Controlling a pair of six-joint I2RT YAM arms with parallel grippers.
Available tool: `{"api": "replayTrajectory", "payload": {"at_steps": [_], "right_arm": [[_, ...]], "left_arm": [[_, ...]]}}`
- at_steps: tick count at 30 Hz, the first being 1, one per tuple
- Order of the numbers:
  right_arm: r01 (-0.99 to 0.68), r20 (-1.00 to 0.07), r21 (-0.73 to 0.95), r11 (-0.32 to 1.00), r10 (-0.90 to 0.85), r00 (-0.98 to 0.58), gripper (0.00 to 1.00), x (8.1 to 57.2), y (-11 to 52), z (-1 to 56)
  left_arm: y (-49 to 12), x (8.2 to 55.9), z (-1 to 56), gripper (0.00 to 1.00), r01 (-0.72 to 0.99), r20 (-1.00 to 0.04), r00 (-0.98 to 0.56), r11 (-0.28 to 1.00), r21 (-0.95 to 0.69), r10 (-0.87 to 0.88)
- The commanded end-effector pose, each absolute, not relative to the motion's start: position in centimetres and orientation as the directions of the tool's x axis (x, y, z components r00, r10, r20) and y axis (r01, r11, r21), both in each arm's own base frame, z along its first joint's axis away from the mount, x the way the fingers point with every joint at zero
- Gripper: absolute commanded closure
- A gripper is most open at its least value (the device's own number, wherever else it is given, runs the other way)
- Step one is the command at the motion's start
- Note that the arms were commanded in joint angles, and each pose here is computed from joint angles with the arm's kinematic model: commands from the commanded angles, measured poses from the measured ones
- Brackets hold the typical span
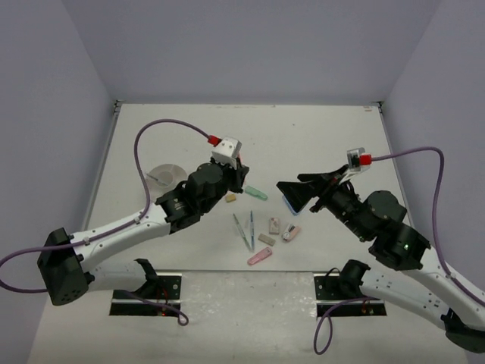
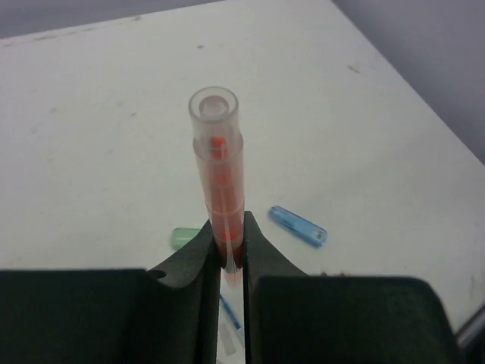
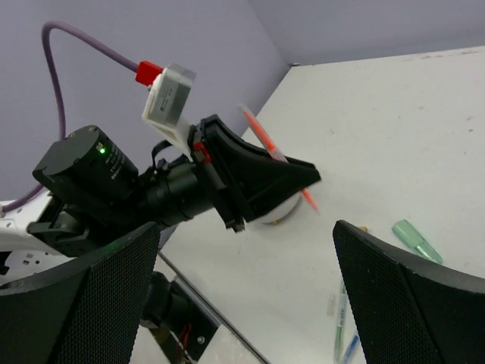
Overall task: Sort the stationery into containers
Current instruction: Place the pen in the storage box.
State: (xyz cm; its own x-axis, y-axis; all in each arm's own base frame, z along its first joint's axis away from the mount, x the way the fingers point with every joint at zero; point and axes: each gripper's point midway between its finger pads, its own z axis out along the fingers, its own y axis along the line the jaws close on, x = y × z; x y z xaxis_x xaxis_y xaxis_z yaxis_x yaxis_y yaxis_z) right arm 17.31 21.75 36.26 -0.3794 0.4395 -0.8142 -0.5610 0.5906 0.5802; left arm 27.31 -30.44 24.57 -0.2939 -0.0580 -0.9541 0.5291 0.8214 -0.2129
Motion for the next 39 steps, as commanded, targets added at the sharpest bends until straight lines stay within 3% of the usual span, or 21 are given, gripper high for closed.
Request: {"api": "replayTrajectory", "payload": {"at_steps": [1,4,7,12,18,31,39], "right_arm": [[-0.424,-0.836,0.545,0.723,0.43,-0.341,0.01,18.4,18.2,33.8],[-0.42,-0.833,0.548,0.723,0.424,-0.356,0.01,18.3,18.2,32.8],[-0.42,-0.836,0.538,0.731,0.397,-0.379,0.01,18.3,18.7,31.4],[-0.426,-0.844,0.519,0.741,0.364,-0.394,0.01,18.0,18.7,29.6],[-0.446,-0.851,0.502,0.741,0.33,-0.409,0.01,17.8,19.0,28.6],[-0.448,-0.854,0.483,0.752,0.293,-0.429,0.01,17.9,19.6,27.1],[-0.452,-0.855,0.478,0.753,0.28,-0.438,0.01,18.2,20.1,26.8]], "left_arm": [[-20.2,32.2,26.7,1.0,0.011,-0.948,-0.233,0.975,-0.224,-0.215],[-12.5,33.6,26.3,1.0,-0.304,-0.935,-0.17,0.92,-0.249,-0.31],[-6.5,33.9,25.5,1.0,-0.5,-0.92,-0.12,0.823,-0.269,-0.374],[-0.4,32.9,23.7,1.0,-0.686,-0.919,-0.035,0.678,-0.263,-0.392],[1.2,33.6,22.1,1.0,-0.69,-0.919,0.041,0.654,-0.31,-0.392],[0.8,33.1,16.6,0.99,-0.679,-0.907,0.004,0.664,-0.312,-0.422],[-0.7,33.5,16.4,0.49,-0.619,-0.89,-0.037,0.71,-0.336,-0.454]]}}
